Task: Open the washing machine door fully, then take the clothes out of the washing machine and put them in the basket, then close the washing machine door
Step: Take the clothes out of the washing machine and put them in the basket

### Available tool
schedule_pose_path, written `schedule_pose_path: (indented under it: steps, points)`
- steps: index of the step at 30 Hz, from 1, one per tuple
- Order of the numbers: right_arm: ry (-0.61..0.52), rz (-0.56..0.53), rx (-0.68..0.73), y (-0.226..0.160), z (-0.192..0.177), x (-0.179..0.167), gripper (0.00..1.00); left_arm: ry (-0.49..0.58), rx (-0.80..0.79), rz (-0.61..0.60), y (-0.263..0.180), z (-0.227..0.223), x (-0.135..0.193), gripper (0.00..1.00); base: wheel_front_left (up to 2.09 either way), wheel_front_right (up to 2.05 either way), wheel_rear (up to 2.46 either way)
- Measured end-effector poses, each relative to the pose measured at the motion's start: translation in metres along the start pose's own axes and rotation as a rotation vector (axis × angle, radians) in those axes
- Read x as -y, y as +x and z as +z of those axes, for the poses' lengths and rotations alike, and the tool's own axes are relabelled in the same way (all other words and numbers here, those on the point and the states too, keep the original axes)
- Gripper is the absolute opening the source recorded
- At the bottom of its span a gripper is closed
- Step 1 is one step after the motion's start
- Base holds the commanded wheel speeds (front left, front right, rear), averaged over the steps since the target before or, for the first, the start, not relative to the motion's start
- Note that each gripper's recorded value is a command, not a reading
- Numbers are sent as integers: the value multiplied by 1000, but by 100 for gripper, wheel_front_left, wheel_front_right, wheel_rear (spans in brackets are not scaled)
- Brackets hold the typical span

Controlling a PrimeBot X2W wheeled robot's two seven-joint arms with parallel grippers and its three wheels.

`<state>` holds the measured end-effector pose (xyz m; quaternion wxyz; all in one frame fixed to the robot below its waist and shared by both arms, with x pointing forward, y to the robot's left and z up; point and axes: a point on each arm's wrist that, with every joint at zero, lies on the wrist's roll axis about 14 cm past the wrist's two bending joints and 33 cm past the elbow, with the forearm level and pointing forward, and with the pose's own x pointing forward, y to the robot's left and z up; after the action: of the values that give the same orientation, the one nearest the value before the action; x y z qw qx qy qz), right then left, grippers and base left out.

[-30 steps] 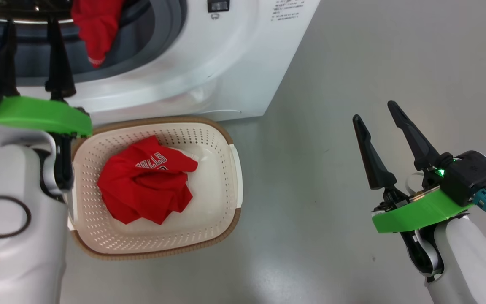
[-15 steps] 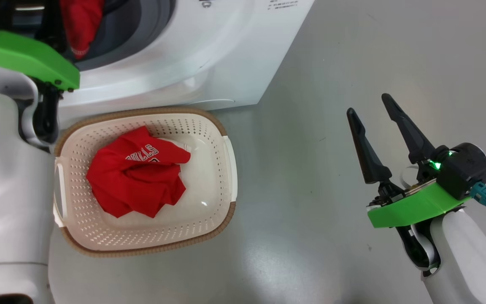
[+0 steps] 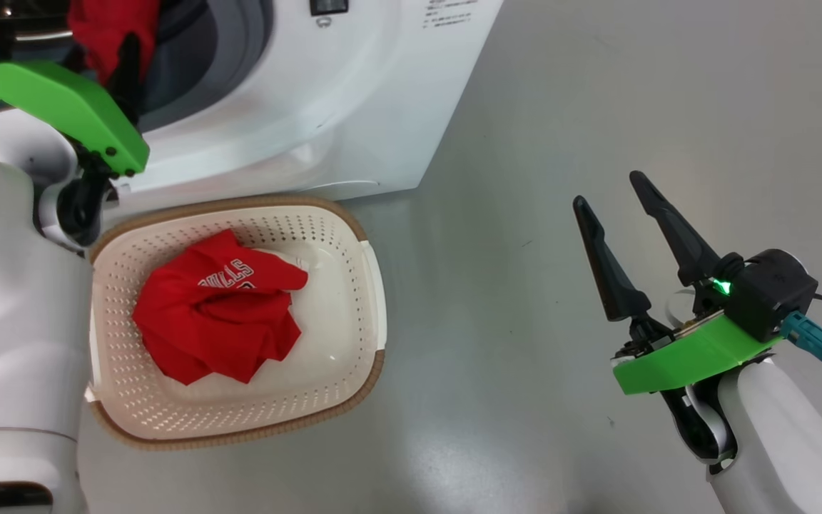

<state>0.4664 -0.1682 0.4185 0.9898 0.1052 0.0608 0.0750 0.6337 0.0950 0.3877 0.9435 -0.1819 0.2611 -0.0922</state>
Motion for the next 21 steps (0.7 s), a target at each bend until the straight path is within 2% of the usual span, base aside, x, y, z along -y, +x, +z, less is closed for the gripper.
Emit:
schedule_pose_path:
  steps: [15, 16, 17, 21]
  points:
    - [3, -16, -28, -7, -8, 5, 100, 69, -70, 64, 11, -20, -10, 100, 0, 0, 0]
    - [6, -18, -29, -7, -8, 5, 100, 74, -74, 63, 11, -21, -10, 89, 0, 0, 0]
    - [8, -19, -30, -7, -8, 6, 100, 74, -76, 63, 12, -22, -10, 0, 0, 0, 0]
    - [10, -20, -36, -7, -11, 6, 100, 96, -55, 75, 14, -22, -12, 0, 0, 0, 0]
